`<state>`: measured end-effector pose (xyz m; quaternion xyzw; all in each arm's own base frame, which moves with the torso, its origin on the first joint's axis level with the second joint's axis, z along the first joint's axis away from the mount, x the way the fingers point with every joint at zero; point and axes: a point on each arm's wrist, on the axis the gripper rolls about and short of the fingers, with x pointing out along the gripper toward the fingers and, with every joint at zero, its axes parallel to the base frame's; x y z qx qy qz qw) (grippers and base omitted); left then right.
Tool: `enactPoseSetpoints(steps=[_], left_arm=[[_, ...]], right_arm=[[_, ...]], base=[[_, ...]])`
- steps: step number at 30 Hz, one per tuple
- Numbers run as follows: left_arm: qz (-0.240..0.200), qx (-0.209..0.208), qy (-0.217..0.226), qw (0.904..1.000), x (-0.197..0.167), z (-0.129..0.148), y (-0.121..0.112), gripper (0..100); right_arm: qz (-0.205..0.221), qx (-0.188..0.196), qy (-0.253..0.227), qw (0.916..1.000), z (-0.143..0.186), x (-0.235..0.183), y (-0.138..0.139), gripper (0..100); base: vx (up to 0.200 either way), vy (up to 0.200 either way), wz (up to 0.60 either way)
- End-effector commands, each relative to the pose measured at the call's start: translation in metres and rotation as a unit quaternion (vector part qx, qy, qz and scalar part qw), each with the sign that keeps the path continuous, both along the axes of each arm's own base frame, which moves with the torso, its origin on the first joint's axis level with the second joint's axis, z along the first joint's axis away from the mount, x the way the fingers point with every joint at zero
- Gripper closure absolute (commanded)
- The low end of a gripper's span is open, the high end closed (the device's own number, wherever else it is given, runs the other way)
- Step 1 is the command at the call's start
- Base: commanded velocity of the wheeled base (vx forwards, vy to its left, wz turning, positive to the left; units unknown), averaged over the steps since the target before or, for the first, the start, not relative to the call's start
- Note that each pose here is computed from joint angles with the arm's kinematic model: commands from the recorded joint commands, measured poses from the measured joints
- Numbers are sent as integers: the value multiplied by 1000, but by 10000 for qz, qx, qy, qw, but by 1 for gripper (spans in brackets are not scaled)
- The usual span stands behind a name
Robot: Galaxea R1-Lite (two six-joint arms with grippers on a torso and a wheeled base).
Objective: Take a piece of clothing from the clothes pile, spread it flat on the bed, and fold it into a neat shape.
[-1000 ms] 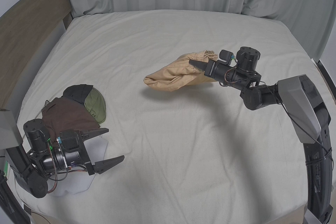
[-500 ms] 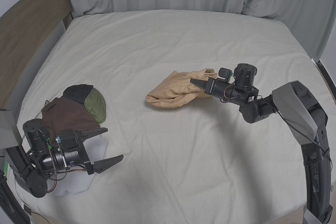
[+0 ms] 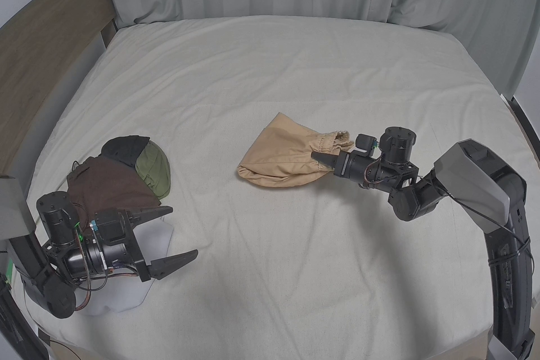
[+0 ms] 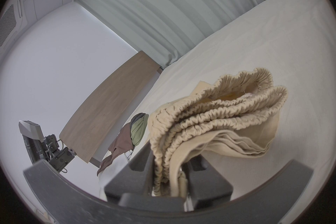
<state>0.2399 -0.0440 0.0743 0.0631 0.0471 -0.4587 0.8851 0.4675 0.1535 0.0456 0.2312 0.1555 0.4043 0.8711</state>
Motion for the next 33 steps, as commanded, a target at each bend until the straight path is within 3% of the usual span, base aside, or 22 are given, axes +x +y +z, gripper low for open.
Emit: enactPoseSetpoints(steps=[1,16,29,30,33], left_arm=[[-1,3,5,10000,0,0,0,0],[-1,4,20,10000,0,-1,0,0],[-2,7,-1,10000,0,0,0,0],[-2,8,6,10000,0,-1,0,0],[-2,10,22,10000,0,-1,0,0]], right_arm=[[-21,-47,159,9999,-12,-3,-3,100],[-14,-217,400,9990,-53,-13,-6,100],[-12,-223,353,9991,-58,-15,-7,100],[-12,-221,346,9992,-57,-15,-7,0],[-42,-228,368,9991,-56,-17,-10,0]], base=[[0,0,0],[0,0,0],[0,0,0],[0,0,0],[0,0,0]])
